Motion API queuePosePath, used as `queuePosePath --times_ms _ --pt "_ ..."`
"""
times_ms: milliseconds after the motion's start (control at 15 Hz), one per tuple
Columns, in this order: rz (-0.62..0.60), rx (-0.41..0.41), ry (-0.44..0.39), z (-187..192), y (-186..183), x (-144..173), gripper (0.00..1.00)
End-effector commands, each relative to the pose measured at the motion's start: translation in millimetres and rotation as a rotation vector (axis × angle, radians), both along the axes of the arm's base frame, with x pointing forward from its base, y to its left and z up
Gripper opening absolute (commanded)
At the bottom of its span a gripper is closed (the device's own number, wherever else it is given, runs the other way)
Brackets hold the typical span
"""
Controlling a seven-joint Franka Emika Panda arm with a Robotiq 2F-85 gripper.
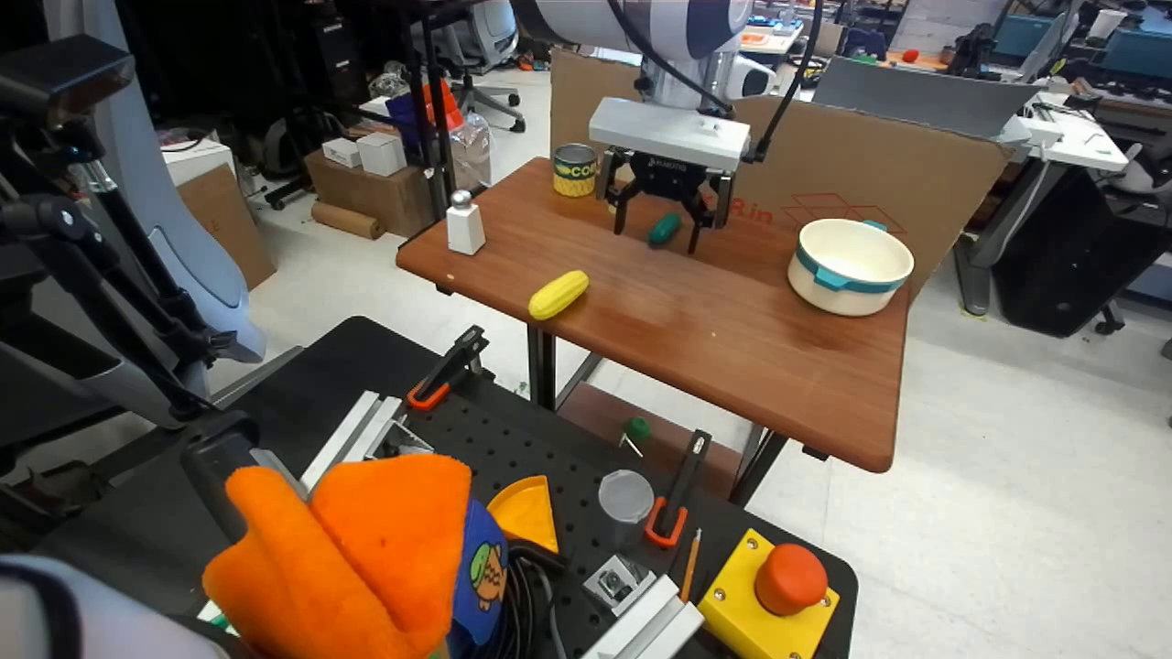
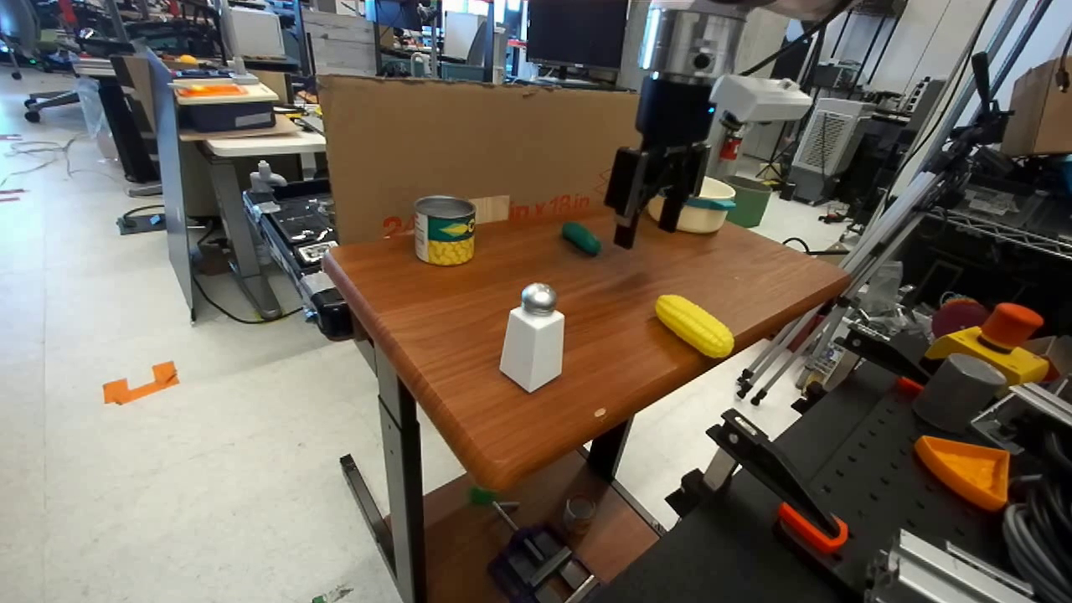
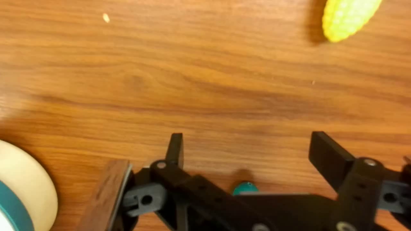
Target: Move the green object midway between the can and the bowl
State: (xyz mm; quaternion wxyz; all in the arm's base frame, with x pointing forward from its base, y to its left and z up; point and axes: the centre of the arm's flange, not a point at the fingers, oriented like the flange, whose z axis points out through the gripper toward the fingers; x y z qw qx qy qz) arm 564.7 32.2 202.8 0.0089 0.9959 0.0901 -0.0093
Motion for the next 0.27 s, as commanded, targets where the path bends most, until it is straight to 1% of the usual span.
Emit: queuePosePath --times_ms 0,200 --pt "0.009 0.001 0.001 5.8 -3.3 -8.7 1.0" --pt "0.019 0.002 0.003 11.7 -4.2 -18.8 1.0"
